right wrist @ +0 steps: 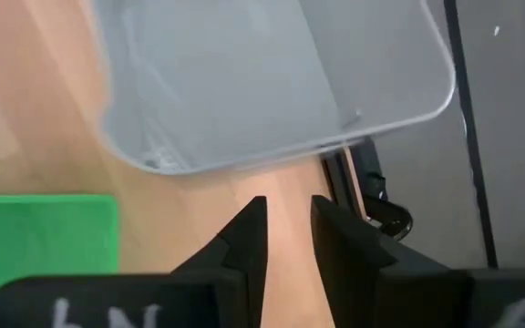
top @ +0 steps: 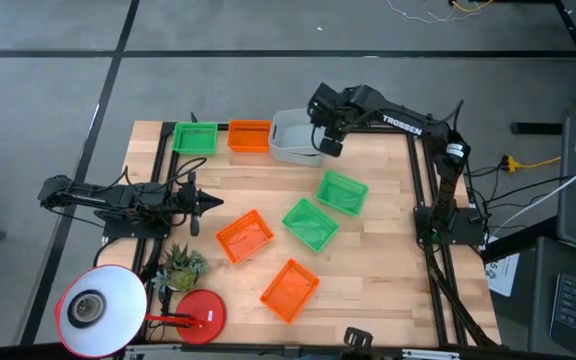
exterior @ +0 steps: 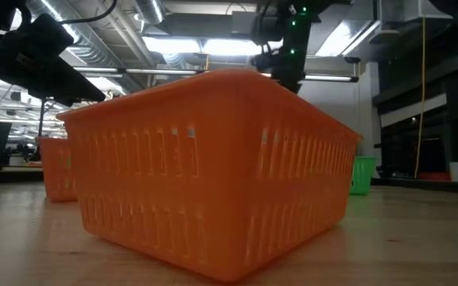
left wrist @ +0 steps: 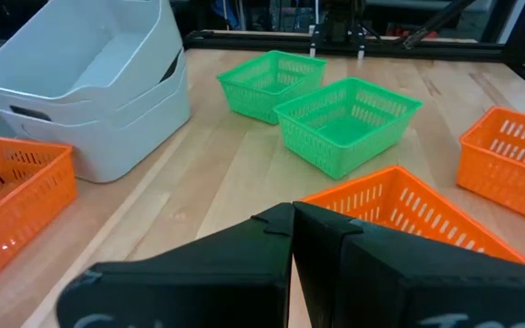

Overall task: Stack baskets by color
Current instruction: Stack the bottom gray bin on the top gray bins

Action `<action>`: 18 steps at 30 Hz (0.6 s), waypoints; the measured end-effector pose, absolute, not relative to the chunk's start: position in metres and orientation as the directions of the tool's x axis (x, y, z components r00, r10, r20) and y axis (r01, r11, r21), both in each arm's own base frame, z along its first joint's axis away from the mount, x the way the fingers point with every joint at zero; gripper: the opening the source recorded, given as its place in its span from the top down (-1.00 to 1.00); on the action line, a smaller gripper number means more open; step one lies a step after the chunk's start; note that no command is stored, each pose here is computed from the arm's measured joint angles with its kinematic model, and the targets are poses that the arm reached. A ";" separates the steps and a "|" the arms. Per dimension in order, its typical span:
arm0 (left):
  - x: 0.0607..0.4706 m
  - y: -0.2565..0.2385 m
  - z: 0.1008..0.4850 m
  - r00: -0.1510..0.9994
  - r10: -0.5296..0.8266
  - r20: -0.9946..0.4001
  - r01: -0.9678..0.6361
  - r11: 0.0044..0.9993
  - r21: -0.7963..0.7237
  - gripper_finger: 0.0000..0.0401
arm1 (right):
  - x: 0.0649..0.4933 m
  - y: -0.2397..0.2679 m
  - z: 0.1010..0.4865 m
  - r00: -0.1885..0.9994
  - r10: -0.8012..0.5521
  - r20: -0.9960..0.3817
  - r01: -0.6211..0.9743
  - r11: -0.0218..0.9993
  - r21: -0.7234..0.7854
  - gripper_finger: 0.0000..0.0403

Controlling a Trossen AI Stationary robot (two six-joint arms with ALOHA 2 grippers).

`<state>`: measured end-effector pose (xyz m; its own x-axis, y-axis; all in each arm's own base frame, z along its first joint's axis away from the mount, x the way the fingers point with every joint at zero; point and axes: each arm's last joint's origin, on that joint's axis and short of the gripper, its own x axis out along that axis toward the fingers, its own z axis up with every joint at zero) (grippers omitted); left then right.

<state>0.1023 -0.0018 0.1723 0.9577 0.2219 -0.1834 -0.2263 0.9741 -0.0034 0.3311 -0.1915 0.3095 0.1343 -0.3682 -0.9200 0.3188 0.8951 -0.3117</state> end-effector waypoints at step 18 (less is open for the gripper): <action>0.102 -0.002 0.172 0.958 0.222 -0.183 -0.227 0.974 -0.003 1.00 | 0.373 -0.144 0.306 0.326 -0.274 -0.905 0.062 0.961 -0.268 0.57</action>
<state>0.1023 -0.0018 0.1723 0.9577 0.2223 -0.1828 -0.2268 0.9739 -0.0035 0.3730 -0.1436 0.3064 0.3257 -0.2737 -0.9050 0.0619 0.9613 -0.2685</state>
